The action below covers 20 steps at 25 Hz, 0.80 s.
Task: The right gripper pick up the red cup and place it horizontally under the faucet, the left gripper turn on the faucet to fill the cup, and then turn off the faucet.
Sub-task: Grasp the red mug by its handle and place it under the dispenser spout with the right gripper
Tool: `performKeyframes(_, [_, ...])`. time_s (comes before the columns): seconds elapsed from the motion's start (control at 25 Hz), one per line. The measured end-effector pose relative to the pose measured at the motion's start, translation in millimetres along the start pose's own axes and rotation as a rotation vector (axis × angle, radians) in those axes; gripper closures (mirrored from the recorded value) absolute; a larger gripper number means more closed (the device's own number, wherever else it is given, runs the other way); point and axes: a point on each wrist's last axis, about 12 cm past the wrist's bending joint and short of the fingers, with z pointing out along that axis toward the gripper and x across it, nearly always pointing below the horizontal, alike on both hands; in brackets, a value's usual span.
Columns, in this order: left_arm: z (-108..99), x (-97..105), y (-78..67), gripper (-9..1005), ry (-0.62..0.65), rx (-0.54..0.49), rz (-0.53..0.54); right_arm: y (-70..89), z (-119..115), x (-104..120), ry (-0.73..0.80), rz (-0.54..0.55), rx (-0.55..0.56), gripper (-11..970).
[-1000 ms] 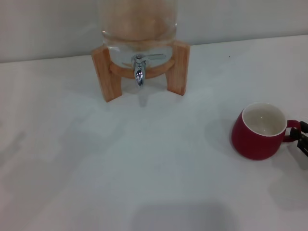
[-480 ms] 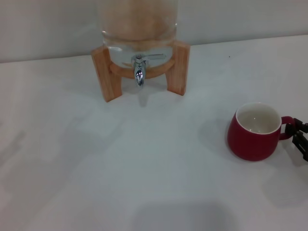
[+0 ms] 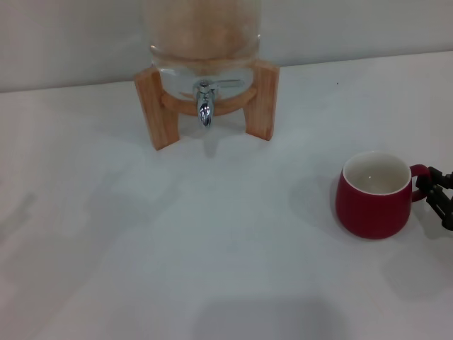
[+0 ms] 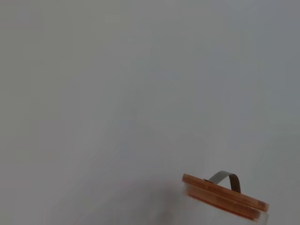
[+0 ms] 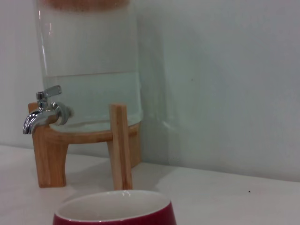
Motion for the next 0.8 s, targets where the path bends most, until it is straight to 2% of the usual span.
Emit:
performKeyframes(0.28, [0, 0, 0.9, 106, 0.003, -0.007, -0.003, 3.9, 5, 0, -0.02, 0.015, -0.004, 807])
performKeyframes(0.8, [-2, 2, 1.0, 107, 0.005, -0.012, -0.005, 13.0, 32, -13, -0.059, 0.004, -0.109, 810])
